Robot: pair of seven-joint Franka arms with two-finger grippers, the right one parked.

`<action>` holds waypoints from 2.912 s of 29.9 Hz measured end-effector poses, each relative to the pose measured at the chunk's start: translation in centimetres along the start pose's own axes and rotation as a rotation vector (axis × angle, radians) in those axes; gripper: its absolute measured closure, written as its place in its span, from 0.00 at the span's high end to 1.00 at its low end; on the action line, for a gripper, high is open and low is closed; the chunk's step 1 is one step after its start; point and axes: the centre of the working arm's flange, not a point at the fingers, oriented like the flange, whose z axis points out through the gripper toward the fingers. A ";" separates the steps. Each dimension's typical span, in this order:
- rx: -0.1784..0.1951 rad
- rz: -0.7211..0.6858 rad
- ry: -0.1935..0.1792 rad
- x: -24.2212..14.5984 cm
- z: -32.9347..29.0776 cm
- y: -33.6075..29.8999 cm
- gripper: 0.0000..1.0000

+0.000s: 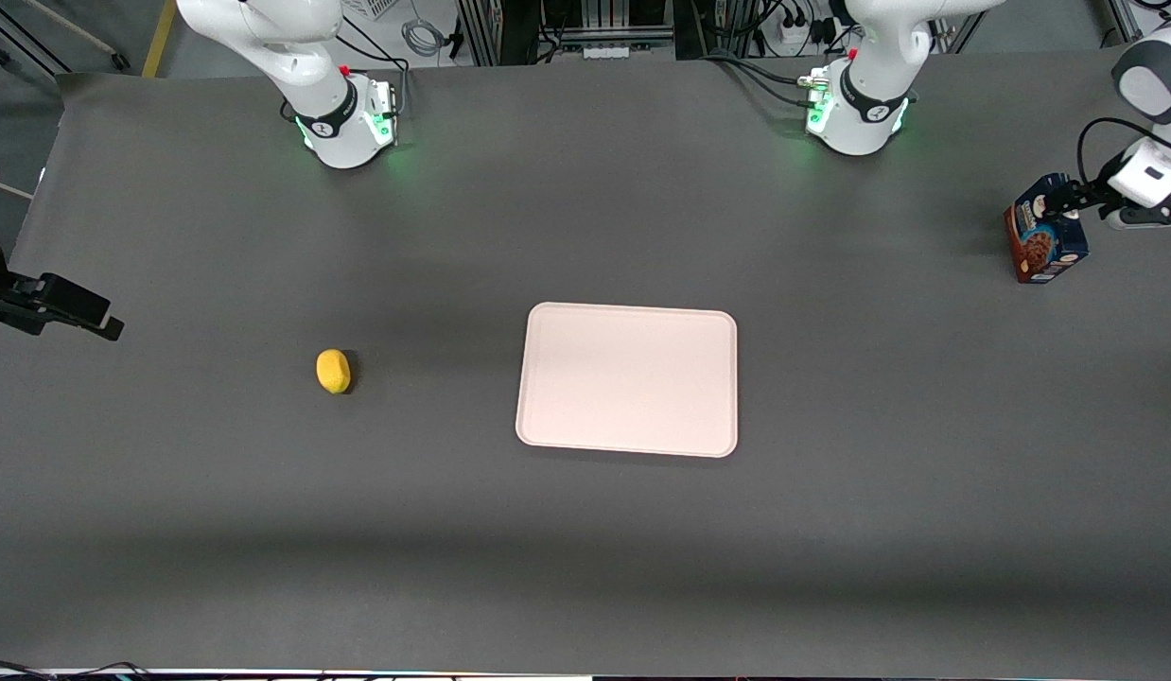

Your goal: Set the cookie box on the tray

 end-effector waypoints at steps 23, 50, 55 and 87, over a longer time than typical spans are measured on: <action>0.012 0.004 0.011 -2.6 3.8 -0.6 0.28; -0.028 0.049 0.000 11.8 -29.4 13.9 0.18; -0.033 0.013 0.021 13.7 -33.6 23.9 0.18; -0.088 0.067 -0.089 25.5 -5.1 58.6 0.18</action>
